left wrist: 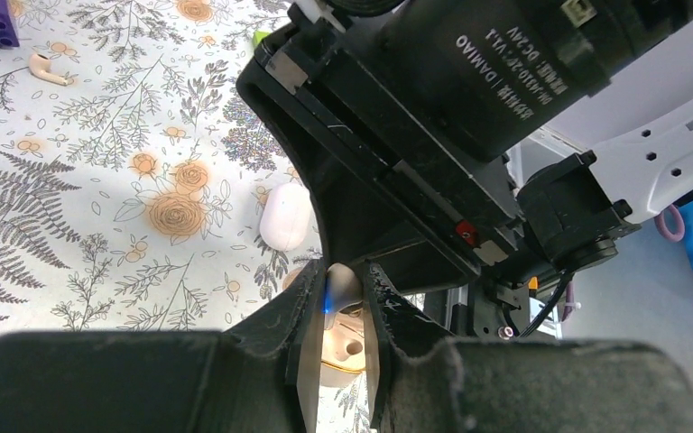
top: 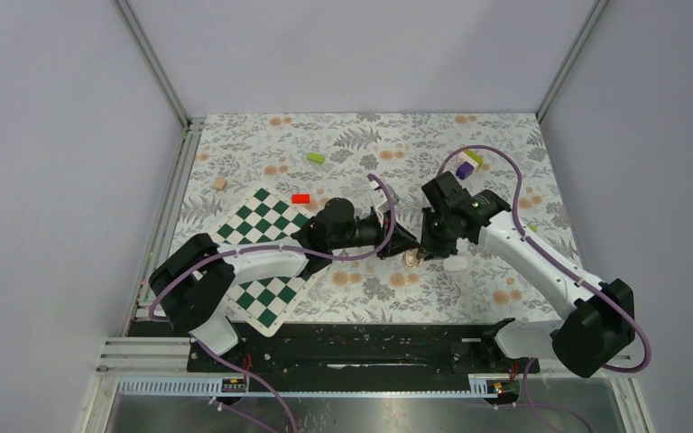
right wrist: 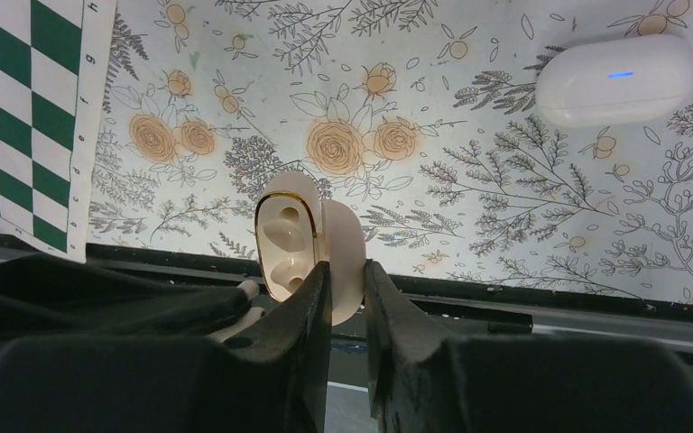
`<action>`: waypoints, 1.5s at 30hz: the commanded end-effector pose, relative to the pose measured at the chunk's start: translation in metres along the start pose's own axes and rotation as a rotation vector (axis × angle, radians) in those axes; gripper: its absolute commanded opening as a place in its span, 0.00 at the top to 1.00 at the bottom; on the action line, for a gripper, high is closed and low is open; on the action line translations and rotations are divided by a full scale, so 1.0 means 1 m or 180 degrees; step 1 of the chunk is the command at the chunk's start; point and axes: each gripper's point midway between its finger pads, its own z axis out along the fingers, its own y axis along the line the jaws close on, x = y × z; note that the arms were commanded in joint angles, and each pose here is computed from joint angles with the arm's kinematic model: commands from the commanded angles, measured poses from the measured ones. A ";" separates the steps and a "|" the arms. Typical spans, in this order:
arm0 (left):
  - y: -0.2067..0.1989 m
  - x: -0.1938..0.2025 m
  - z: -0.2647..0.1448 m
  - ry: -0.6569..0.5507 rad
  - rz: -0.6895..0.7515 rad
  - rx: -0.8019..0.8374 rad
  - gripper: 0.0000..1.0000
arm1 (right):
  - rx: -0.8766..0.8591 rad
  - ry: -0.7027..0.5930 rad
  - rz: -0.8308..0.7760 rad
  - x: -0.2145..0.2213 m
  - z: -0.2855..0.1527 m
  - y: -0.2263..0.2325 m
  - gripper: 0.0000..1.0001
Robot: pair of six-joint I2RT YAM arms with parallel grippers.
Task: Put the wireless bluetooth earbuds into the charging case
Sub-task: Insert the left earbud into the left side groove of the charging case.
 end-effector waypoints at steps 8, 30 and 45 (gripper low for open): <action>0.006 -0.006 0.007 -0.0126 0.0099 -0.0066 1.00 | 0.0014 -0.0062 -0.0162 -0.006 -0.011 0.012 1.00; 0.011 0.018 0.011 0.0082 0.0150 -0.0094 1.00 | -0.0118 -0.0112 -0.0172 -0.008 -0.019 0.022 1.00; 0.016 0.010 0.006 -0.0086 0.0161 -0.0315 1.00 | -0.0279 -0.0128 -0.0090 -0.009 -0.016 0.031 1.00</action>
